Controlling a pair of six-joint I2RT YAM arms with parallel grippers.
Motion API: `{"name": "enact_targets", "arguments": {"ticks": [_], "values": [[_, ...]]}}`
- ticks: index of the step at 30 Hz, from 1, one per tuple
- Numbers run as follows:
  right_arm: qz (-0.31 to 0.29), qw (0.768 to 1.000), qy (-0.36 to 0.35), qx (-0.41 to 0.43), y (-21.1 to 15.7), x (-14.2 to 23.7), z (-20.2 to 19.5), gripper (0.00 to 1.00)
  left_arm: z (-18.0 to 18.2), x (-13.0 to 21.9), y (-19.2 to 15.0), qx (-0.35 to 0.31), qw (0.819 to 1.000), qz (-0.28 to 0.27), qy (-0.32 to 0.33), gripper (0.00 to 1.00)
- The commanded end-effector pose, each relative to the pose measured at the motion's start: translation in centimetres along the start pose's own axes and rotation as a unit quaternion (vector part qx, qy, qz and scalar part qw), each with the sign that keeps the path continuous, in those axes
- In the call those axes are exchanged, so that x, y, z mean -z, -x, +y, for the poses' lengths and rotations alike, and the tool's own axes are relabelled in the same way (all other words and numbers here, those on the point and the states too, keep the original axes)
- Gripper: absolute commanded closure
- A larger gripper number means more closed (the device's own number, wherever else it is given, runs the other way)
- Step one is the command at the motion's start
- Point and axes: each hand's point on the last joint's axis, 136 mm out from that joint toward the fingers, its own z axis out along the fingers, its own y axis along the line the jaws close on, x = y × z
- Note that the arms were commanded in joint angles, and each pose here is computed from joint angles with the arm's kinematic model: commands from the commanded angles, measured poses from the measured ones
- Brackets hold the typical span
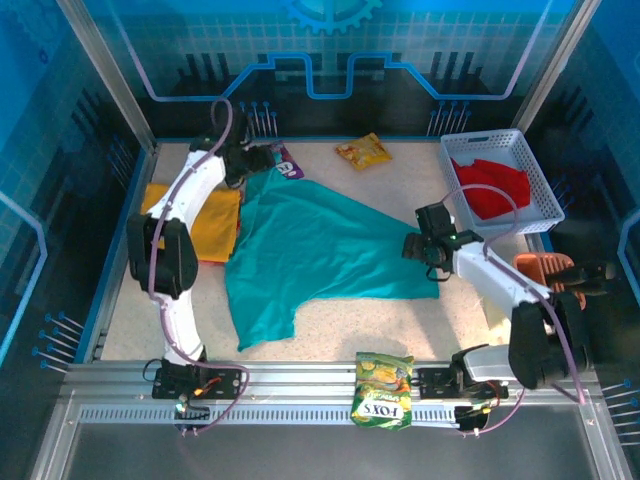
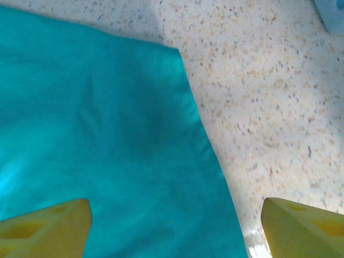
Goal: Fold and stack the t-shirts
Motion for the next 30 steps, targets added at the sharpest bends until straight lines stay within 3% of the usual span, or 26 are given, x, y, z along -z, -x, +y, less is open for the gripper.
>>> {"name": "enact_targets", "arguments": {"ticks": [1, 10, 13, 18, 22, 26, 30], "values": [[-0.011, 1.000, -0.002, -0.017, 3.0, -1.4, 0.3, 0.17, -2.5, 3.1, -2.7, -0.022, 0.999, -0.019, -0.045, 0.24], [0.070, 0.996, 0.024, -0.049, 4.1, -7.9, 1.7, 0.18, -0.4, 0.2, -16.7, -0.061, 0.994, 0.093, -0.014, 0.27], [0.098, 0.993, 0.033, -0.048, 3.5, -9.2, 2.5, 0.25, 0.5, -0.3, -19.8, -0.063, 0.991, 0.114, -0.007, 0.28], [0.091, 0.994, 0.035, -0.053, 3.9, -9.4, 2.5, 0.28, 2.2, -0.5, -22.6, -0.071, 0.988, 0.138, 0.015, 0.28], [0.105, 0.992, 0.051, -0.040, 3.6, -9.8, 3.2, 0.52, 3.6, -0.3, -23.8, -0.069, 0.987, 0.144, 0.025, 0.28], [0.074, 0.995, 0.061, -0.022, 4.4, -8.6, 3.2, 0.98, 4.2, -0.3, -24.9, -0.060, 0.986, 0.154, 0.023, 0.29], [0.002, 0.995, 0.099, 0.018, 5.7, -4.7, 4.9, 1.00, 4.4, -0.5, -25.4, -0.054, 0.986, 0.158, 0.021, 0.29]]}}
